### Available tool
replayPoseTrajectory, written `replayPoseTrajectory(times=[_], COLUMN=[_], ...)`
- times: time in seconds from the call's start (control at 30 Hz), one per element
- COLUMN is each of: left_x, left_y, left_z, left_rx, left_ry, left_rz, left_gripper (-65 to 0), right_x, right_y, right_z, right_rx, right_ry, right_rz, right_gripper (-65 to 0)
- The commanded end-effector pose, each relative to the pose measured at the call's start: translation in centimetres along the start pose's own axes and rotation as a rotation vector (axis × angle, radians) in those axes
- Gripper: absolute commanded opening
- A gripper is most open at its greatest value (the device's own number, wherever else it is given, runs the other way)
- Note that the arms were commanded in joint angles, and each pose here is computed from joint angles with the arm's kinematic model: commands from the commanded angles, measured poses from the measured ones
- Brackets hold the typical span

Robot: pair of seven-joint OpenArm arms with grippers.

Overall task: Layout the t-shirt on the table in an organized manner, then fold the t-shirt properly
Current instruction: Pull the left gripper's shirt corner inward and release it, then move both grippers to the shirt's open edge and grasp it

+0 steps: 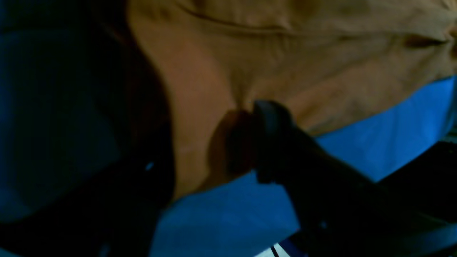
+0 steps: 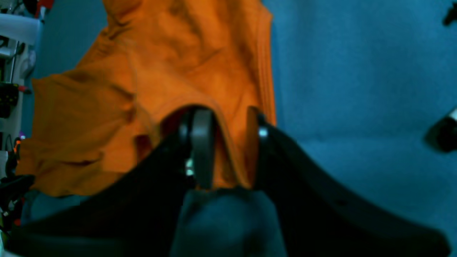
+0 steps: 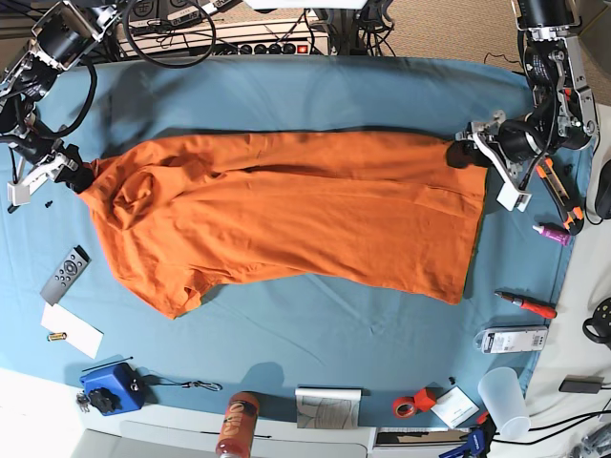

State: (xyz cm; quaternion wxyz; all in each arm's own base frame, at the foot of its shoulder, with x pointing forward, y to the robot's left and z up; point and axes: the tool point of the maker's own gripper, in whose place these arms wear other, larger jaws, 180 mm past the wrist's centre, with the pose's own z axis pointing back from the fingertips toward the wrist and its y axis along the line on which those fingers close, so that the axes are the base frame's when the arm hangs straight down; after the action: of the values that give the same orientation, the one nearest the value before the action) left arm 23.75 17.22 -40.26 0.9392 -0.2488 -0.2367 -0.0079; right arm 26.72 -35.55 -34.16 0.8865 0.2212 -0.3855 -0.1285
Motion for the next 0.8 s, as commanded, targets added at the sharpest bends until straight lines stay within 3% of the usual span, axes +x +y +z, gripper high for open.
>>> replayPoseTrajectory(times=[0.0,0.2,0.3,0.53,0.67,0.77], left_x=[-2.3,-1.3,-0.7,3.2,6.3,8.0], left_y=[1.9,-0.3,-2.0,-2.3,-0.3,0.7], left_z=[0.5,2.4,3.8,7.0,8.5,9.5], left_rx=[0.093,0.099,0.111,0.305,0.462,0.55], left_ry=[0.118,0.071,0.025,-0.157,-0.272,-0.313], left_rz=[-0.011,-0.118,-0.196,-0.319,-0.332,-0.36], left_gripper=[-36.2,-36.2,-36.2,-36.3,-36.4,-36.4], right_x=[2.6,5.8,6.8,9.1,9.1,11.6], right_y=[0.3,1.5,1.3,0.7,-0.6,0.2], right_z=[1.0,2.8,3.7,5.8,3.8,1.4], right_rx=[0.011,0.088,0.077,0.044,-0.092,-0.164], right_ry=[-0.071,-0.167,-0.19,-0.289,-0.168,-0.168], right_rz=[0.033,0.055,0.073,0.076,0.139,0.258], right_gripper=[-48.0,-48.0,-48.0,-48.1,-48.1,-48.2])
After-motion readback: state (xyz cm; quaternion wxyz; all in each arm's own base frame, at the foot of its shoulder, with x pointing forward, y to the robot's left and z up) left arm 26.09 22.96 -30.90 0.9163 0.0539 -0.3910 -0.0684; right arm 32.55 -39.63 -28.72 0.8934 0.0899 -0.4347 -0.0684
